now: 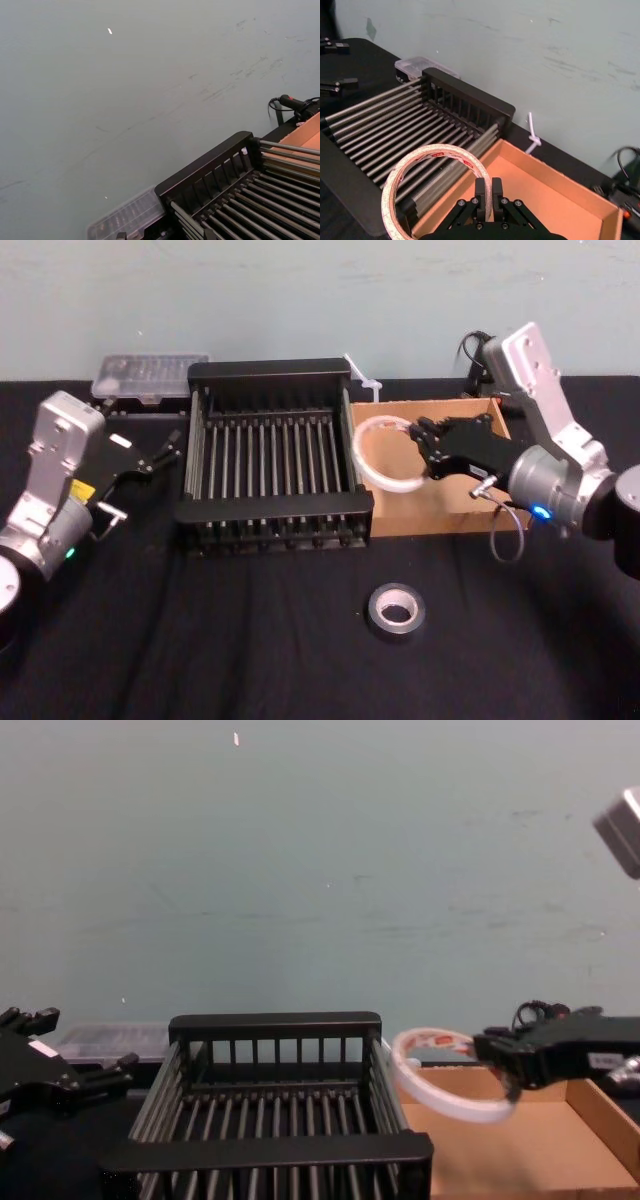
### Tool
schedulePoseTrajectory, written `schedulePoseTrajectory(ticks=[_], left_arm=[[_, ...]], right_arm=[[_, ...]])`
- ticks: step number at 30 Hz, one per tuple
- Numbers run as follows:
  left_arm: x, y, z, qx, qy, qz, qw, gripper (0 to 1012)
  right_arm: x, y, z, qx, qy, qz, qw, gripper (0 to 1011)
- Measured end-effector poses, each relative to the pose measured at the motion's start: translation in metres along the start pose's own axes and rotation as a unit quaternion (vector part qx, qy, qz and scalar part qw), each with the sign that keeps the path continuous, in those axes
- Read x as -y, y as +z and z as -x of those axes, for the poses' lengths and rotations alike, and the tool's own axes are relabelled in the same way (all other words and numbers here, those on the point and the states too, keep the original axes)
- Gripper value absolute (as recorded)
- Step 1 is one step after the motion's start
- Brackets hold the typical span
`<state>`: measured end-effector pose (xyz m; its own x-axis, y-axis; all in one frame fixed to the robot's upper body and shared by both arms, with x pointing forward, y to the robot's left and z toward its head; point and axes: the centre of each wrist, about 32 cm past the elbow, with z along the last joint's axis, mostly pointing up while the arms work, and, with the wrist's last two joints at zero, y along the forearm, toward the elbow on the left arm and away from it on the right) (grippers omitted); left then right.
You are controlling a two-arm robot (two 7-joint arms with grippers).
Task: Pick up the white tape and place it into the black box , Pick up the silver tape and place it into the brown box.
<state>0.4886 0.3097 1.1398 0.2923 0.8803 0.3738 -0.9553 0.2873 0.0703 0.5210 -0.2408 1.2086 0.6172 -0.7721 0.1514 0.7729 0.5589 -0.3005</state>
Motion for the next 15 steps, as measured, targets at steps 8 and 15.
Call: schedulePoseTrajectory(ticks=[8, 15], left_arm=[[0.000, 0.000, 0.0000, 0.000, 0.000, 0.000, 1.0000, 1001], [0.000, 0.000, 0.0000, 0.000, 0.000, 0.000, 1.0000, 1001]], right_arm=[[-0.016, 0.011, 0.0056, 0.017, 0.013, -0.009, 0.9997, 84], [-0.031, 0.019, 0.0117, 0.029, 0.026, -0.012, 0.9992, 84]])
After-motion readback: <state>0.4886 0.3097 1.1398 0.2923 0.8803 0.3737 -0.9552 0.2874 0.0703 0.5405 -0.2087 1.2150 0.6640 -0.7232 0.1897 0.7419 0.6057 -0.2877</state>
